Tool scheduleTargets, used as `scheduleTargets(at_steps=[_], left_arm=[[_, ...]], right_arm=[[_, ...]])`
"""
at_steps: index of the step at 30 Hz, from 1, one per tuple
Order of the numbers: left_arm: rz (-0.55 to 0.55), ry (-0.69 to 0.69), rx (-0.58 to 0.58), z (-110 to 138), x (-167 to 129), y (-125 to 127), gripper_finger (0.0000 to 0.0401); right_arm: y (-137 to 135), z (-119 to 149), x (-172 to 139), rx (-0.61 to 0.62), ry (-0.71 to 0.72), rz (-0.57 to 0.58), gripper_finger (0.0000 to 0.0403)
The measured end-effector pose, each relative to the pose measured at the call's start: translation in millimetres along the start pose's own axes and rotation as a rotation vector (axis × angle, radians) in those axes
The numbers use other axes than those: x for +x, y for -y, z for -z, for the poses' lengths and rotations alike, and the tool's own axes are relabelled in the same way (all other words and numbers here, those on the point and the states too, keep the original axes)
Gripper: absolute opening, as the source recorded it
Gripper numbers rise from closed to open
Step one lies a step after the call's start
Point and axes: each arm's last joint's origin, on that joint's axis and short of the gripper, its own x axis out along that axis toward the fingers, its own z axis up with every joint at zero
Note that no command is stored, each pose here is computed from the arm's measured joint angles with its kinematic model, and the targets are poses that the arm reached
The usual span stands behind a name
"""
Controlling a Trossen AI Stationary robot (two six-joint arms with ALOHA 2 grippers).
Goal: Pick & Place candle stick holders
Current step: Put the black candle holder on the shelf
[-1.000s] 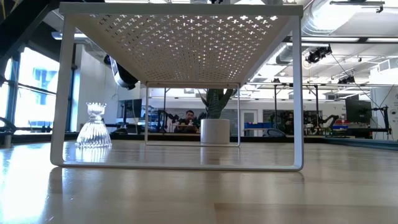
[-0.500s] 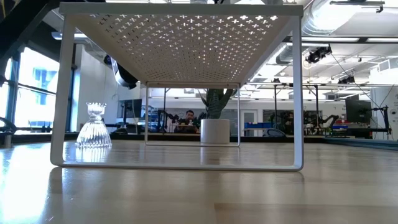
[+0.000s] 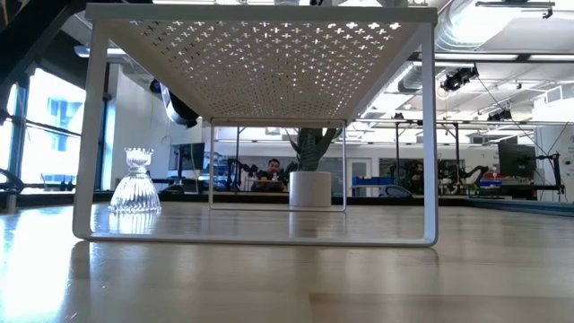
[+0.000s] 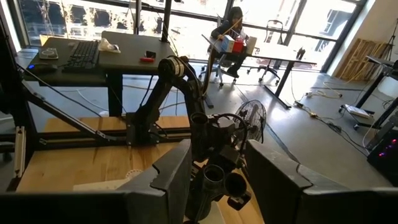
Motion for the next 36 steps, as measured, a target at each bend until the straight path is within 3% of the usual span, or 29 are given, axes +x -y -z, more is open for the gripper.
scheduleTargets(at_steps=[18,29,36], left_arm=[[0.013,-0.010,-0.006,0.4,-0.3,0.2,0.0010],[0.002,-0.005,-0.067,0.3,-0.5,-0.3,0.0011],[-0.030,-0.020,-0.156,5.9,-0.9,-3.9,0.0054]], right_arm=[[0.1,0.0,0.0,-0.002,0.001,0.004,0.0144],[0.1,-0.1,0.0,-0.023,0.001,0.005,0.0144],[0.1,-0.1,-0.1,-0.024,0.001,0.004,0.0144]])
